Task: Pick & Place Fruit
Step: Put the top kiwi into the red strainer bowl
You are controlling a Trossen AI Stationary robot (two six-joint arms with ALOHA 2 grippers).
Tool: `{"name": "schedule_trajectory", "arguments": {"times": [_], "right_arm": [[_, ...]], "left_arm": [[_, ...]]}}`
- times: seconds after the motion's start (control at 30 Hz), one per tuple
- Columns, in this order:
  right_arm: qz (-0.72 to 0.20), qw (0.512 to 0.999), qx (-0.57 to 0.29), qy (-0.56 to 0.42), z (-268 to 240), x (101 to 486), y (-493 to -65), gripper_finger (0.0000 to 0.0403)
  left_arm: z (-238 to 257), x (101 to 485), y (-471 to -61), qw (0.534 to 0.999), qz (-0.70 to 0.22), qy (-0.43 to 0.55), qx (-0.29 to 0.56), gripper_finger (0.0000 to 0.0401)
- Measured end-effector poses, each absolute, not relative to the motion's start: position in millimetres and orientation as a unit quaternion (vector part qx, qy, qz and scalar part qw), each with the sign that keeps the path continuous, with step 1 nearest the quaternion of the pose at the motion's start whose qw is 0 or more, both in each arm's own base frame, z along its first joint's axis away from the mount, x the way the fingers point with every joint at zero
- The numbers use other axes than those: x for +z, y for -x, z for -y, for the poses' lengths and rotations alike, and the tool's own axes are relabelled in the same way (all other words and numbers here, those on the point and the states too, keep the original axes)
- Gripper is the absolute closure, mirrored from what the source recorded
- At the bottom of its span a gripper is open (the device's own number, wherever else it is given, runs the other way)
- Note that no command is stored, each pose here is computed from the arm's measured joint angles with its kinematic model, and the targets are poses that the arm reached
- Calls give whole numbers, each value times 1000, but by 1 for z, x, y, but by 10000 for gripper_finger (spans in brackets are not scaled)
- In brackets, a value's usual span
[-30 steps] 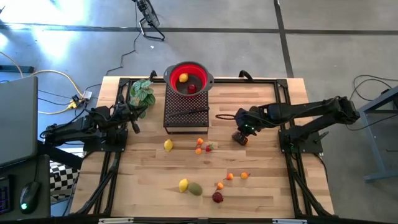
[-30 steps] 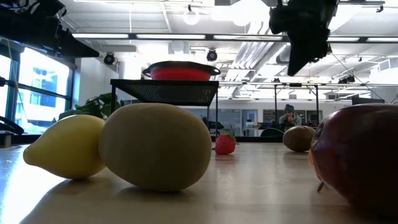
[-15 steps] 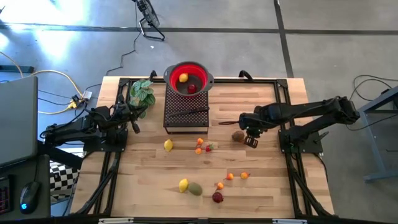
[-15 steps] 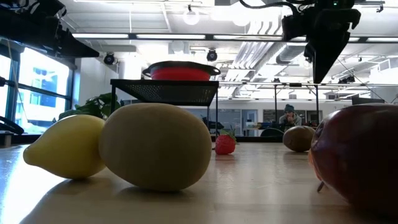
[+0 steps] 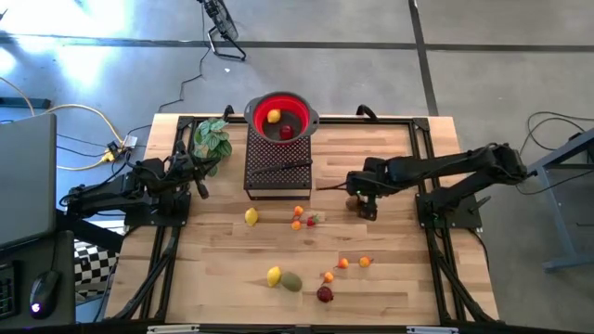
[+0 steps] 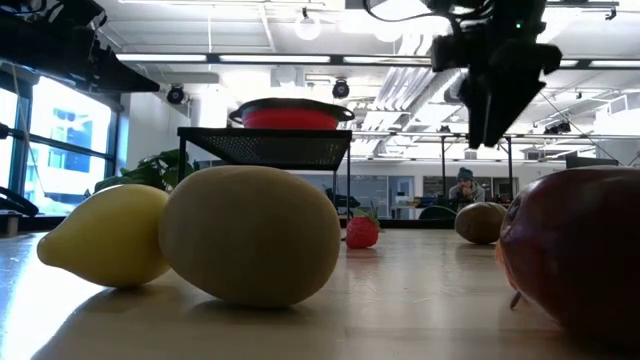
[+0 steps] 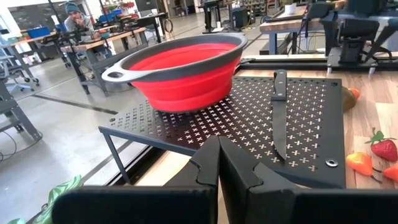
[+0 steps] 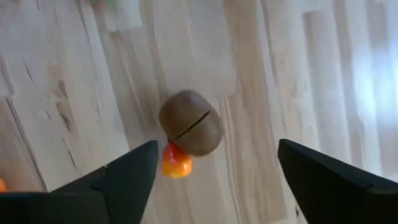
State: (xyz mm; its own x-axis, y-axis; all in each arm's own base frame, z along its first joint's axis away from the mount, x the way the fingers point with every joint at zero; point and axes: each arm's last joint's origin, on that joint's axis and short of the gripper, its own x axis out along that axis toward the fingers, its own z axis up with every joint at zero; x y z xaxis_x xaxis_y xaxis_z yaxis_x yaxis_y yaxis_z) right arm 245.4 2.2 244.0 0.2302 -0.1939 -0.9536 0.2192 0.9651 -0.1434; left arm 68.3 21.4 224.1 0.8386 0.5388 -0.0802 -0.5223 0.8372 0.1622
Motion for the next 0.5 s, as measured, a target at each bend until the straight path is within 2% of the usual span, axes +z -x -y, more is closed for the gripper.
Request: {"name": "schedule_trajectory", "arguments": {"times": [0.17, 0.5], "right_arm": [[-640, 757, -130, 0, -3, 227, -254, 53], [-690, 717, -89, 33, -4, 196, -268, 67]], "left_arm": [[-21, 224, -68, 956, -62, -68, 277, 401], [-21, 224, -68, 956, -63, -70, 277, 401]]}}
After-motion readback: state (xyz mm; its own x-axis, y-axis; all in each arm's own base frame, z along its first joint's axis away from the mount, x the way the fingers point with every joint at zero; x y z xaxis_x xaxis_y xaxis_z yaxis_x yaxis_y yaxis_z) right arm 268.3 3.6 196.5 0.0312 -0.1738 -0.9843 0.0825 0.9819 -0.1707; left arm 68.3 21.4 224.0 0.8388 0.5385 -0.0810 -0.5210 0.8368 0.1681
